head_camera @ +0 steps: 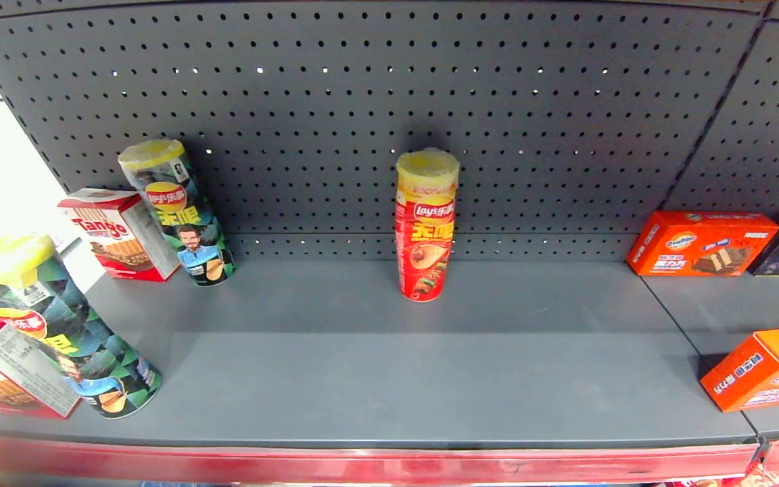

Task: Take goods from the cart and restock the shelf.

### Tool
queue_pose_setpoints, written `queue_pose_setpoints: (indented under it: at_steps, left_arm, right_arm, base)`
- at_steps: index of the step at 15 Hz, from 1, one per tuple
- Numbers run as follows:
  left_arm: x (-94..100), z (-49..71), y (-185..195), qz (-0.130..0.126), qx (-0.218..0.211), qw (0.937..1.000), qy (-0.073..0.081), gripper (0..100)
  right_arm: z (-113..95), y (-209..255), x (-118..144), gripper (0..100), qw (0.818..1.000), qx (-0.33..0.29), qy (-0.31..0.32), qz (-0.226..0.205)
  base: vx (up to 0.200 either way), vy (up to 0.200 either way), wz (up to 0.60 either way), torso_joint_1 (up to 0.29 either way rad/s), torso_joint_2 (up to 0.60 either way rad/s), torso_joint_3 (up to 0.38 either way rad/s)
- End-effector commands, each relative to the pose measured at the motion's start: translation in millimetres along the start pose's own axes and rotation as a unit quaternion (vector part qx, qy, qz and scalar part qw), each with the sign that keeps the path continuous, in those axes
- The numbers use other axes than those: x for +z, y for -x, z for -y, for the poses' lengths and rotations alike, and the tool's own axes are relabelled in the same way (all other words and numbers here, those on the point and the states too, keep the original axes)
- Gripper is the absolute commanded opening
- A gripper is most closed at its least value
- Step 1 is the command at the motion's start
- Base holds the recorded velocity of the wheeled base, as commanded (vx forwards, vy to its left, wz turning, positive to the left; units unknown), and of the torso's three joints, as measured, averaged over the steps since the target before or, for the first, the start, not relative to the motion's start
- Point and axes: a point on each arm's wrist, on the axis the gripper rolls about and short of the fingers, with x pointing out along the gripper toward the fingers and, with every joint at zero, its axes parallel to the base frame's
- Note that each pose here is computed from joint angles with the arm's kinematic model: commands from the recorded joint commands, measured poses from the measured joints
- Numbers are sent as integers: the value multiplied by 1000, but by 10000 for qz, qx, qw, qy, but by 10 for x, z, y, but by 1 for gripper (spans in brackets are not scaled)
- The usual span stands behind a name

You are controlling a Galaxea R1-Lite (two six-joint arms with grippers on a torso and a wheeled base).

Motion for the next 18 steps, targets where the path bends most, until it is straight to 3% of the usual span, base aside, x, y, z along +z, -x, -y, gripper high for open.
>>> queue_pose_setpoints:
  at_steps: [1,13,18]
  left_arm:
    - [0,0,-1,-4,1,10000,-2,100]
    - [0,0,-1,-4,1,10000,-2,100]
    - [0,1,0,5,-22,10000,-10,100]
  right_arm:
    - [0,-1,-1,100,10000,-10,-2,-11]
    - [0,-1,-1,100,10000,-2,13,-11]
    - [0,-1,1,100,10000,-10,-2,-3]
  base:
    - [0,0,600,2,2,7]
    - [0,0,600,3,1,1]
    - [0,0,0,0,0,0]
